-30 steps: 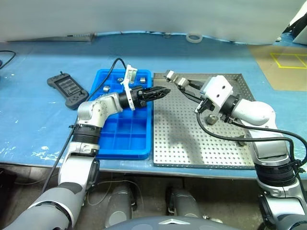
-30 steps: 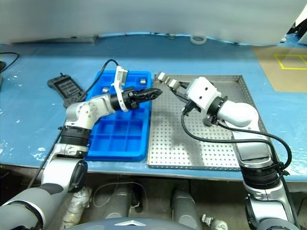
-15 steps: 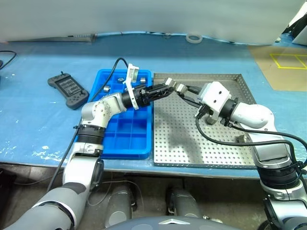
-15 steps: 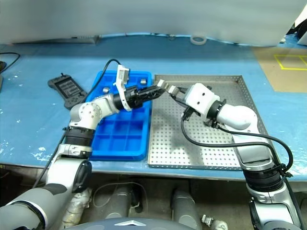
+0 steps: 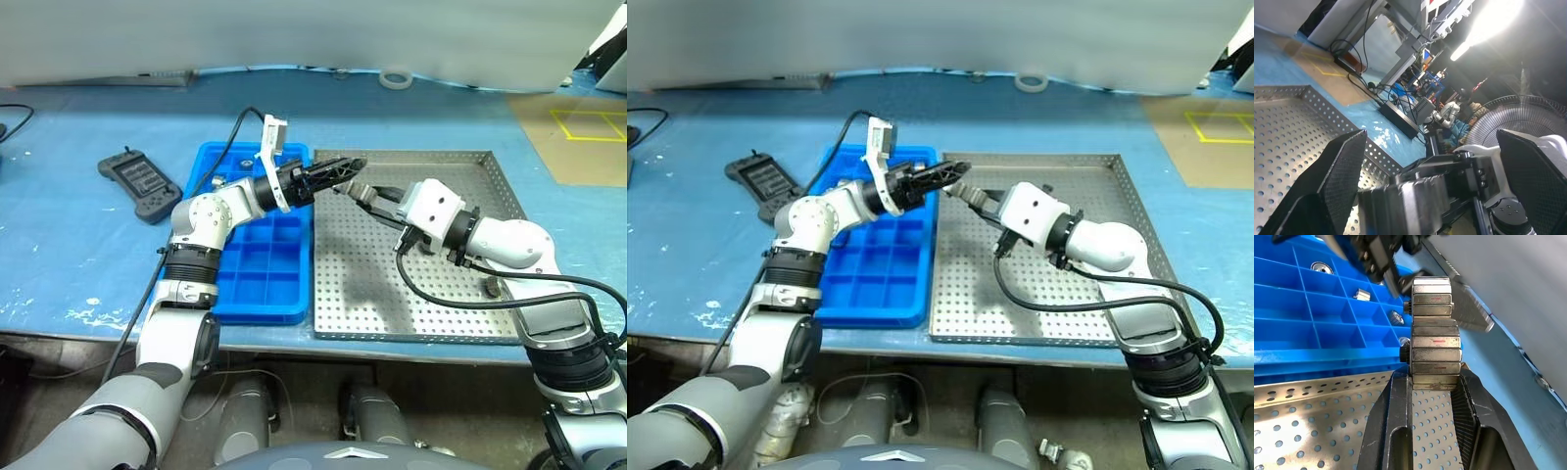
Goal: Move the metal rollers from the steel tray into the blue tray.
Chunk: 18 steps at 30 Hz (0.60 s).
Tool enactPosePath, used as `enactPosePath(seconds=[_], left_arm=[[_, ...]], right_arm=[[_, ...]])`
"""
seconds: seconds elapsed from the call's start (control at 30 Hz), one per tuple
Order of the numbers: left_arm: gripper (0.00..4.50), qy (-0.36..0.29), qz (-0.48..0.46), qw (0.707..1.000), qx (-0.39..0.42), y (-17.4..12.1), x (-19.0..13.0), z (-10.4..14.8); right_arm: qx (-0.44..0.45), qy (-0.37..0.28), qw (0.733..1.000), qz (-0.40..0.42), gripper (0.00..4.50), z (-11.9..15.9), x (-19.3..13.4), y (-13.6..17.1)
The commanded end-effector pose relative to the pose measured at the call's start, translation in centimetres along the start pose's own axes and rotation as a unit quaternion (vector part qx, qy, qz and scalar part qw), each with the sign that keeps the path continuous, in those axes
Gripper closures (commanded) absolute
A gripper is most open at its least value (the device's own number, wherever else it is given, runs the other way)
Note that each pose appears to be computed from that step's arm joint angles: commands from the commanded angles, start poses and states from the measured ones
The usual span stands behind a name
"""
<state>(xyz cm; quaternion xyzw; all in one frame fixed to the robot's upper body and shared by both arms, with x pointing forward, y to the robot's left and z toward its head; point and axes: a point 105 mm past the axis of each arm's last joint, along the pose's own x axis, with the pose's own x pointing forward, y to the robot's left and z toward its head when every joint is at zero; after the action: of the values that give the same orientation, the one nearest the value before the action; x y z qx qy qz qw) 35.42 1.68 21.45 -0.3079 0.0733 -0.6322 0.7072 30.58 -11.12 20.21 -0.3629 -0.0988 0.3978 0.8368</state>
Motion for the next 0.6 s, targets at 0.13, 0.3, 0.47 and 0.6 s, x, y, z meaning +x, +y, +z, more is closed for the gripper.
enactPosePath(seconds=[0.13, 0.3, 0.47, 0.6], left_arm=[[0.03, -0.022, 0.025, 0.999, -0.007, 1.37, -0.78, 0.78], [0.03, -0.025, 0.025, 0.999, -0.014, 1.58, -0.71, 0.48], [0.03, -0.032, 0.015, 0.999, -0.014, 1.09, -0.26, 0.86], [0.20, -0.033, 0.009, 0.999, -0.015, 0.90, -0.15, 0.88]], right_arm=[[-0.025, -0.038, 0.999, -0.025, 3.81, 2.42, -0.49, -1.23], [-0.026, -0.040, 0.999, -0.021, 3.81, 2.49, -0.45, -1.17], [-0.026, -0.040, 0.999, -0.018, 3.81, 2.41, -0.33, -1.06], [-0.029, -0.038, 0.999, -0.019, 3.81, 2.38, -0.32, -1.11]])
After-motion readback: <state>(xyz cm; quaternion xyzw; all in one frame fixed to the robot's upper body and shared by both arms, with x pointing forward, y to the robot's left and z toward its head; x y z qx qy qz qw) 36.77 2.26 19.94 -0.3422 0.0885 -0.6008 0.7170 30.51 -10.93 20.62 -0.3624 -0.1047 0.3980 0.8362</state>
